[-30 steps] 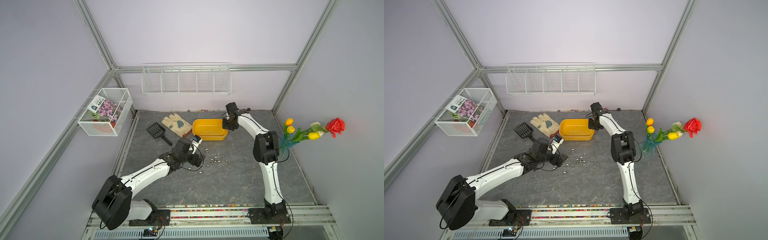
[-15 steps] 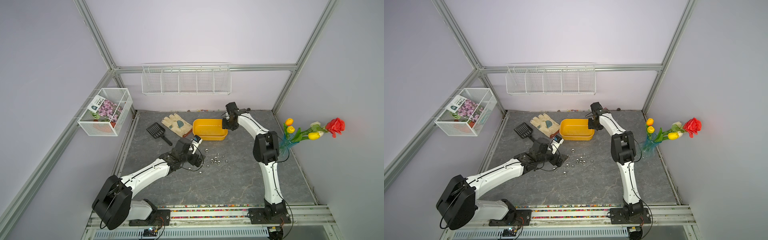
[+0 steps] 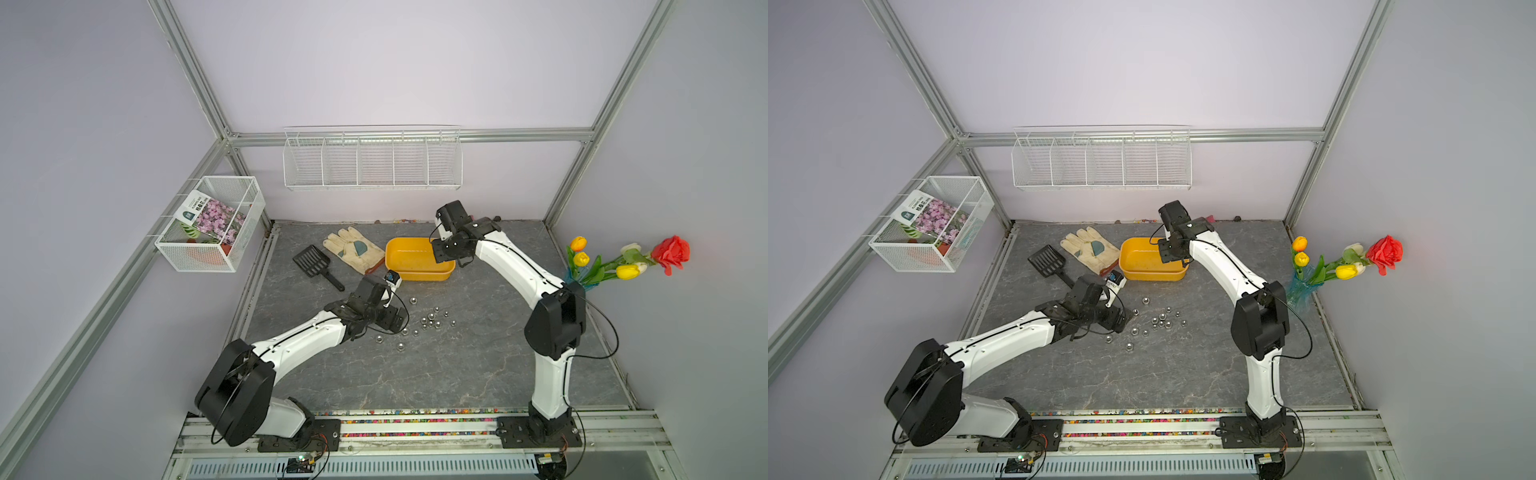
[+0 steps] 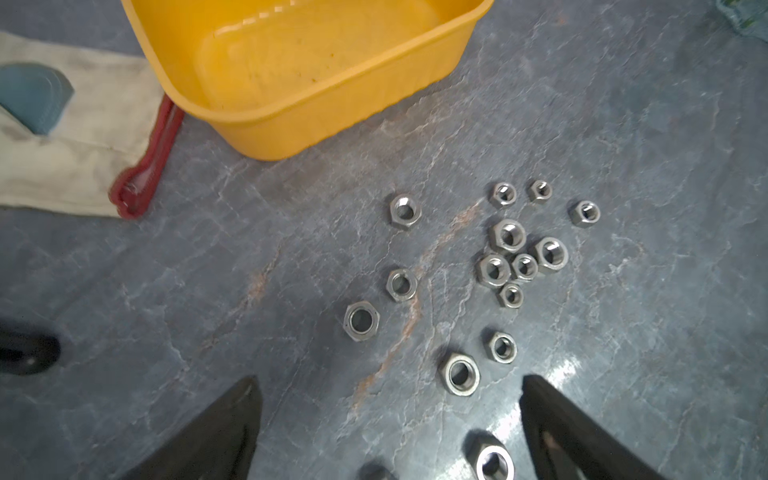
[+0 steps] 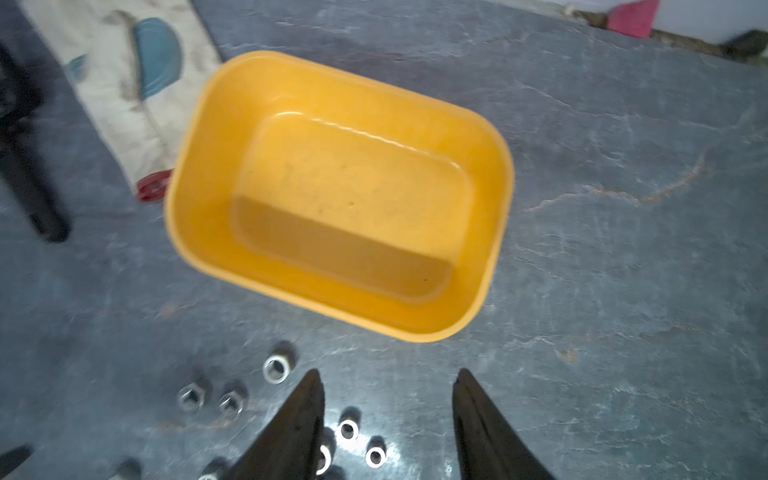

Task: Put the nuts on the desktop into the storage box
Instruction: Pick up the nut from the center of the board.

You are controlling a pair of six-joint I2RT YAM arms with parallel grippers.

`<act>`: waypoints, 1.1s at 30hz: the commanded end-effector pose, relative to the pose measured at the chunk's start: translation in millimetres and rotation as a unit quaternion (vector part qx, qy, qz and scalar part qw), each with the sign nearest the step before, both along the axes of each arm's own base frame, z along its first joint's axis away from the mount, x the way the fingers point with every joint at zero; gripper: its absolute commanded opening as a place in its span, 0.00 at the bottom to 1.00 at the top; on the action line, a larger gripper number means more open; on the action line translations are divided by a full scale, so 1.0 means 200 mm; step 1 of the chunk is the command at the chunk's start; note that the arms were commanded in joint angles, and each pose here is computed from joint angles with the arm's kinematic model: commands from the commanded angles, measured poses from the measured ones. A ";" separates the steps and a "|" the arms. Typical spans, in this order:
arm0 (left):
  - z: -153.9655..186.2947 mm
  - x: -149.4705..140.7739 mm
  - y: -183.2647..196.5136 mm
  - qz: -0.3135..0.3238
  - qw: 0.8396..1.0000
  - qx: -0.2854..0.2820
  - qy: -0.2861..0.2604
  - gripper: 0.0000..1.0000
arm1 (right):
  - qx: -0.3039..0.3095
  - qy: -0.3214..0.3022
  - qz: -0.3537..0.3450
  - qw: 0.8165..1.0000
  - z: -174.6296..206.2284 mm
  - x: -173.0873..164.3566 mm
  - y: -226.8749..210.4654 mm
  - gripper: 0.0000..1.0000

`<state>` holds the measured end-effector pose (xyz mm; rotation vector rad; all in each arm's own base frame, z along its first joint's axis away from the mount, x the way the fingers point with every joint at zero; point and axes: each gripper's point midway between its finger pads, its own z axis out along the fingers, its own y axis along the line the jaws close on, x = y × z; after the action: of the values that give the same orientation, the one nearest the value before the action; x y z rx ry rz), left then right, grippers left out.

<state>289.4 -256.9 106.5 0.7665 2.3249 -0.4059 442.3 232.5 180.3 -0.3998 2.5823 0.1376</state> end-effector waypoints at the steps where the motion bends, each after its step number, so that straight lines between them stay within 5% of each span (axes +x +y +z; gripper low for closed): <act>1: -0.09 -0.05 0.05 0.043 0.997 0.018 0.057 0.98 | -0.007 0.063 0.056 0.996 -0.20 -0.17 0.12 0.50; 12: -0.09 -0.20 0.11 0.067 0.993 -0.005 0.098 0.98 | -0.006 0.128 0.108 0.986 -0.52 -0.31 0.41 0.43; 33: -0.12 -0.29 0.07 0.046 0.995 -0.013 0.092 0.98 | -0.053 0.146 0.087 0.984 -0.76 -0.29 0.38 0.44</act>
<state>234.9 -240.5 82.0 0.6217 2.5186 -0.4607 380.4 309.5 43.8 -0.7068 2.8360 0.1857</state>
